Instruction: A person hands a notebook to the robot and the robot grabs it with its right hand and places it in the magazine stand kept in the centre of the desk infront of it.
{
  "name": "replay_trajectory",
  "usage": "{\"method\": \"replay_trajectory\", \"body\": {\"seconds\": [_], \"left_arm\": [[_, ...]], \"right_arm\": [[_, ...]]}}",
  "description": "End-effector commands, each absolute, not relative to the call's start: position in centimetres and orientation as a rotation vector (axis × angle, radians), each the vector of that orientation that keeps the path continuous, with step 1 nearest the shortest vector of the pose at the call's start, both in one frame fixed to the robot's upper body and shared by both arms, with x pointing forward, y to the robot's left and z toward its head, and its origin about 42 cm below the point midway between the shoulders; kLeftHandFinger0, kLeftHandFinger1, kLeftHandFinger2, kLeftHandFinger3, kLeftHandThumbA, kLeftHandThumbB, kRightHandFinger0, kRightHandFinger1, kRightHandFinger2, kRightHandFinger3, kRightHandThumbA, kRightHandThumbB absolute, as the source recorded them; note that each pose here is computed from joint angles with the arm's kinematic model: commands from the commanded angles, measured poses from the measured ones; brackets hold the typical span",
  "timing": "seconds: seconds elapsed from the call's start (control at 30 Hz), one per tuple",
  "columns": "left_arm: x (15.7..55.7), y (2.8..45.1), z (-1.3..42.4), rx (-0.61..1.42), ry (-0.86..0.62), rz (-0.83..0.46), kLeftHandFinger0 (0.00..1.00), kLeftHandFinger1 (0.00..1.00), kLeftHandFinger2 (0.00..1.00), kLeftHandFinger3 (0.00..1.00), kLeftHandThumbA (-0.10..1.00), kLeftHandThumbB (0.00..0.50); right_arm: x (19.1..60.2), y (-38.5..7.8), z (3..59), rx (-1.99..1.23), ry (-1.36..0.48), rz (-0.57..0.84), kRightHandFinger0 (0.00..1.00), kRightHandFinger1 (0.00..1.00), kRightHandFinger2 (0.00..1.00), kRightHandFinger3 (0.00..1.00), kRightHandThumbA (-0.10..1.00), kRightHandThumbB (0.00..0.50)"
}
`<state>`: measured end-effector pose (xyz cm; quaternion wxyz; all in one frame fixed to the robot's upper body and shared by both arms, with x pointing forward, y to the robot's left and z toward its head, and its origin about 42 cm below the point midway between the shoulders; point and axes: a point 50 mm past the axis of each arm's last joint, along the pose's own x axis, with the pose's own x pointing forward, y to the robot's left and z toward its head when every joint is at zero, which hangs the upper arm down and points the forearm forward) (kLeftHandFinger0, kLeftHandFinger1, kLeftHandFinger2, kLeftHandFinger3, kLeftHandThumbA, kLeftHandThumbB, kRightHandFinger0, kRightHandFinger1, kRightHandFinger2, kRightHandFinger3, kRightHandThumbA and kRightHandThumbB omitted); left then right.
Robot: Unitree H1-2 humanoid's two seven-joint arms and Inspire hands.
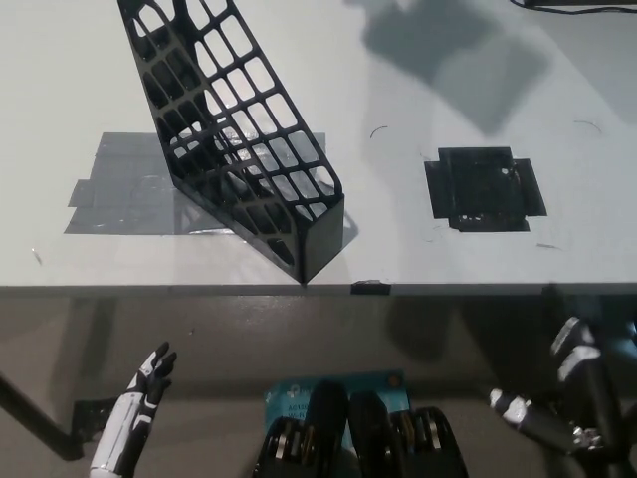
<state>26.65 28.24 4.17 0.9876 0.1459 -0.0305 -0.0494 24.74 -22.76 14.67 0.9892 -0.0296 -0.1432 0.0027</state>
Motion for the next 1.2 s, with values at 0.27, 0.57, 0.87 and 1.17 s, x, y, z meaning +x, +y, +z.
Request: {"method": "replay_trajectory", "body": {"seconds": [0.27, 0.57, 0.87, 1.17], "left_arm": [[26.0, 28.2, 4.9, 0.264, -0.147, -0.102, 1.00, 1.00, 1.00, 1.00, 1.00, 0.500], [26.1, 28.4, 4.7, 0.282, -0.141, -0.097, 1.00, 1.00, 1.00, 1.00, 1.00, 0.500], [26.6, 28.4, 5.0, 0.285, -0.152, -0.099, 1.00, 1.00, 1.00, 1.00, 1.00, 0.500], [27.0, 28.6, 5.4, 0.286, -0.161, -0.102, 1.00, 1.00, 1.00, 1.00, 1.00, 0.500]], "right_arm": [[27.1, -22.5, 21.9, -0.081, -0.521, -0.036, 1.00, 1.00, 1.00, 1.00, 1.00, 0.168], [31.8, -22.7, 25.6, -0.033, -0.546, -0.037, 1.00, 1.00, 1.00, 1.00, 1.00, 0.161], [35.3, -21.5, 28.0, 0.062, -0.535, 0.000, 1.00, 1.00, 1.00, 1.00, 1.00, 0.257], [38.2, -19.8, 28.4, 0.051, -0.527, 0.025, 1.00, 1.00, 1.00, 1.00, 1.00, 0.242]]}}
